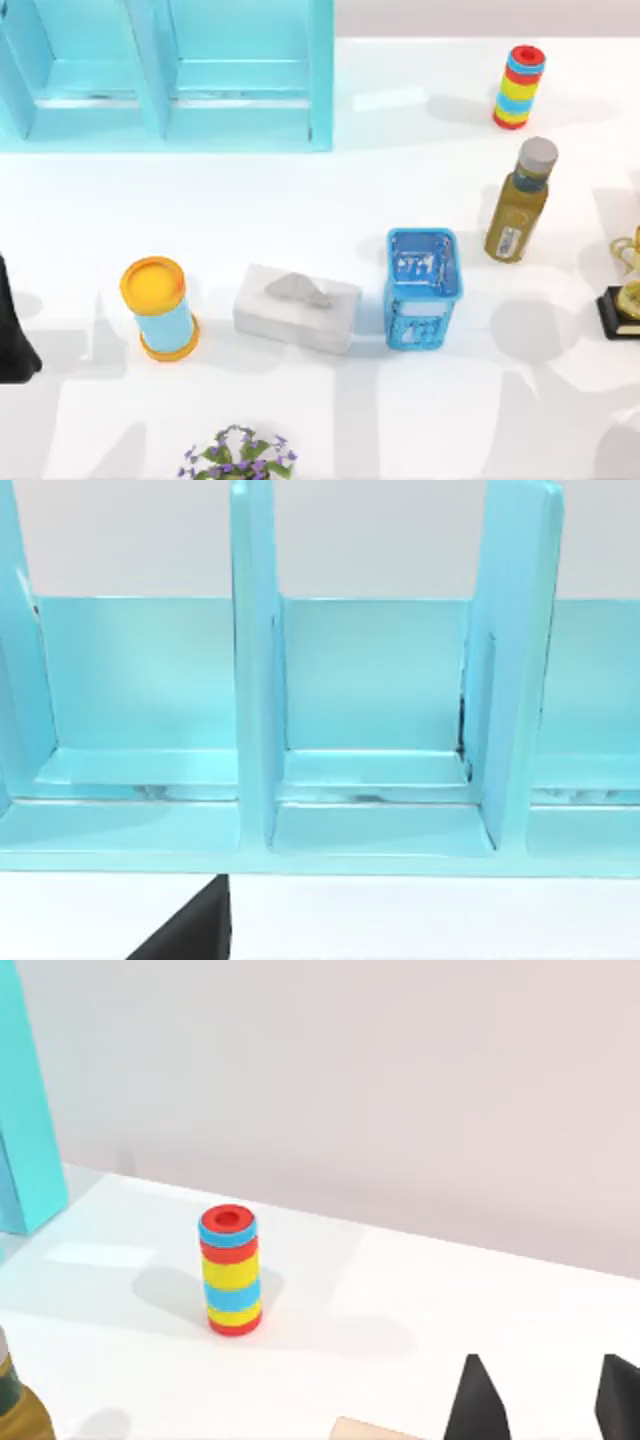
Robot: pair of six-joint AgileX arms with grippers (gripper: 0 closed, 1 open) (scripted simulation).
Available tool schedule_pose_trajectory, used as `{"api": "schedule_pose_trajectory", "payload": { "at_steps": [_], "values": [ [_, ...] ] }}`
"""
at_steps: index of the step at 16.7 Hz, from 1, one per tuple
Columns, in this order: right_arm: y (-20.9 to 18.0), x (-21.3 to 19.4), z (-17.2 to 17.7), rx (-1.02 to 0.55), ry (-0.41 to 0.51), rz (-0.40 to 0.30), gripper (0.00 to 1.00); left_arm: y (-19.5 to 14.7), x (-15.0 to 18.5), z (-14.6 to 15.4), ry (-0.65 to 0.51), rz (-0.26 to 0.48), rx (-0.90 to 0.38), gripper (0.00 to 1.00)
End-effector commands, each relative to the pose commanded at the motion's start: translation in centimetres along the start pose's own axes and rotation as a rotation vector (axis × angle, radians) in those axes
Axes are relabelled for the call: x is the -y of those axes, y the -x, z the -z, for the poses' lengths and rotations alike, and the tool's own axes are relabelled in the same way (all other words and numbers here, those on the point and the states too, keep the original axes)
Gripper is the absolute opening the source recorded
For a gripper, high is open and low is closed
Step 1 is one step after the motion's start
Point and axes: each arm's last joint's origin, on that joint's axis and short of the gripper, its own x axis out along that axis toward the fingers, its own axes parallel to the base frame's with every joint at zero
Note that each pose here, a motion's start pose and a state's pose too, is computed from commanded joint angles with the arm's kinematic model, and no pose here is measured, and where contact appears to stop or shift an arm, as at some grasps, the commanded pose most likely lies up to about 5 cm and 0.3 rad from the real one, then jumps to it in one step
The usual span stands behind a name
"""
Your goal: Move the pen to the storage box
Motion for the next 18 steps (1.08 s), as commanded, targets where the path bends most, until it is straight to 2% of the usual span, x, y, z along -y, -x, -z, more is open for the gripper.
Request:
{"api": "schedule_pose_trajectory", "payload": {
  "at_steps": [9,13,17,18],
  "values": [
    [-2.8,0.4,2.9,0.014,0.037,0.014,0.00,0.0,0.0,0.0,0.000,0.000,0.000,1.00],
    [-4.1,-0.1,4.8,0.004,0.008,0.003,0.00,0.0,0.0,0.0,0.000,0.000,0.000,1.00],
    [-4.1,-0.1,4.8,0.004,0.008,0.003,0.00,0.0,0.0,0.0,0.000,0.000,0.000,1.00],
    [-4.1,-0.1,4.8,0.004,0.008,0.003,0.08,0.0,0.0,0.0,0.000,0.000,0.000,1.00]
  ]
}}
